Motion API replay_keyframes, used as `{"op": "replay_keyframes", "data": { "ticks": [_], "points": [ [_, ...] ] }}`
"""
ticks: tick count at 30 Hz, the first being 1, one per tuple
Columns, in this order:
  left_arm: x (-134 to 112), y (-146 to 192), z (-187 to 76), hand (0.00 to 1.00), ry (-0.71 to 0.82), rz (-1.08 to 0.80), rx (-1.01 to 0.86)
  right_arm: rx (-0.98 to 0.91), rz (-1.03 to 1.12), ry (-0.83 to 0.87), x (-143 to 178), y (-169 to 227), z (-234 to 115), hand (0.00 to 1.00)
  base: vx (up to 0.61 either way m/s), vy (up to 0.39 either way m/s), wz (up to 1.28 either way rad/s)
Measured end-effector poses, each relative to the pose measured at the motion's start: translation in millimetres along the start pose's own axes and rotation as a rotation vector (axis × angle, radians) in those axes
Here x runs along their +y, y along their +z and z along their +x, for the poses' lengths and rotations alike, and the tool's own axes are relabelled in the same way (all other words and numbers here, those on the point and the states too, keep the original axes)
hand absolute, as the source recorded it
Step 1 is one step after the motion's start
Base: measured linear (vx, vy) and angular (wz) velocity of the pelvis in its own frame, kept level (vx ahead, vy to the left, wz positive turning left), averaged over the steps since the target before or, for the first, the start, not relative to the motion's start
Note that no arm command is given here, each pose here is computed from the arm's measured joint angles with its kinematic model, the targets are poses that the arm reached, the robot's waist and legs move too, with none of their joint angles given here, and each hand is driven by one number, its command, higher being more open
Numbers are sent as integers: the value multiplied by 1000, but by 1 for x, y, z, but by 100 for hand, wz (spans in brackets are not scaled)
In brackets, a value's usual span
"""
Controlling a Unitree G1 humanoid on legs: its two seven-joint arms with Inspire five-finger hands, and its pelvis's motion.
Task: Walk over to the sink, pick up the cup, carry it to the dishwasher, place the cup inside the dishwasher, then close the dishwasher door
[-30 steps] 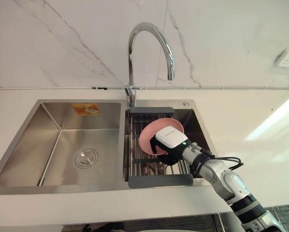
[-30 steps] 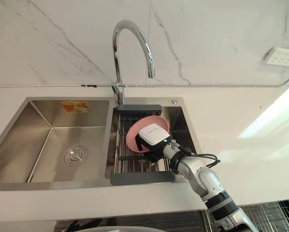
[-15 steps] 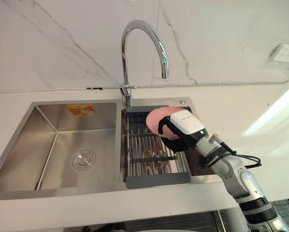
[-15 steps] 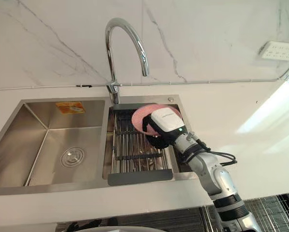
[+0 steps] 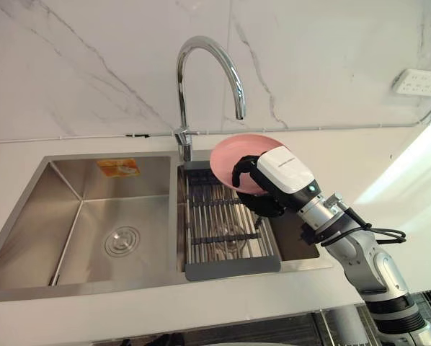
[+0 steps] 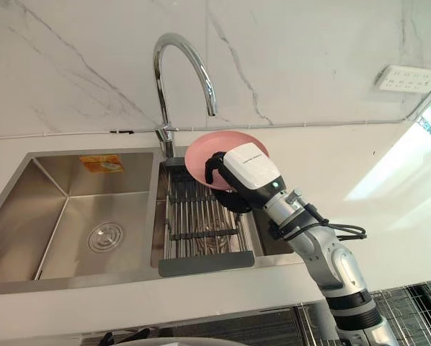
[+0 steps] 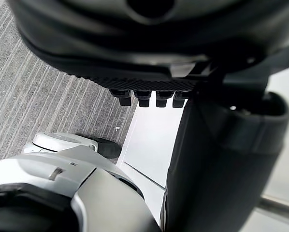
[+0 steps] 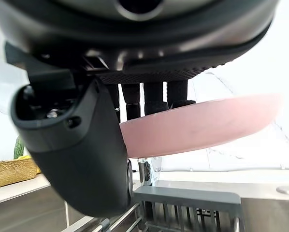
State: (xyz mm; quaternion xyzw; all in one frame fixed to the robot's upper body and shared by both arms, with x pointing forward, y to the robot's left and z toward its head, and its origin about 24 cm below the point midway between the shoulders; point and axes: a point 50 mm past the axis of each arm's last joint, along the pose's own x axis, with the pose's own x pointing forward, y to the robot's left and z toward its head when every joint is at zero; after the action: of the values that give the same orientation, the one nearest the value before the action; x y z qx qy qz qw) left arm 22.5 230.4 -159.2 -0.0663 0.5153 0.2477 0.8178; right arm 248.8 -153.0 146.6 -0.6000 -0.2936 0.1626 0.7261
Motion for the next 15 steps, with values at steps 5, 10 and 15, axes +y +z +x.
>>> {"op": "replay_keyframes", "data": {
  "ticks": [5,10,15],
  "points": [
    [-1,1,-1,100,-2,6,-10,28,-8,-27,-6,-6,-4,0,-4,8,-34],
    [-2,-3,-3,100,7,-83,-1,49,-3,-143,-13,-10,-10,0,-155,45,-83],
    [5,-4,-3,100,20,-89,16,176,-14,-293,-26,-27,-24,0,-193,181,-111]
  ]
}}
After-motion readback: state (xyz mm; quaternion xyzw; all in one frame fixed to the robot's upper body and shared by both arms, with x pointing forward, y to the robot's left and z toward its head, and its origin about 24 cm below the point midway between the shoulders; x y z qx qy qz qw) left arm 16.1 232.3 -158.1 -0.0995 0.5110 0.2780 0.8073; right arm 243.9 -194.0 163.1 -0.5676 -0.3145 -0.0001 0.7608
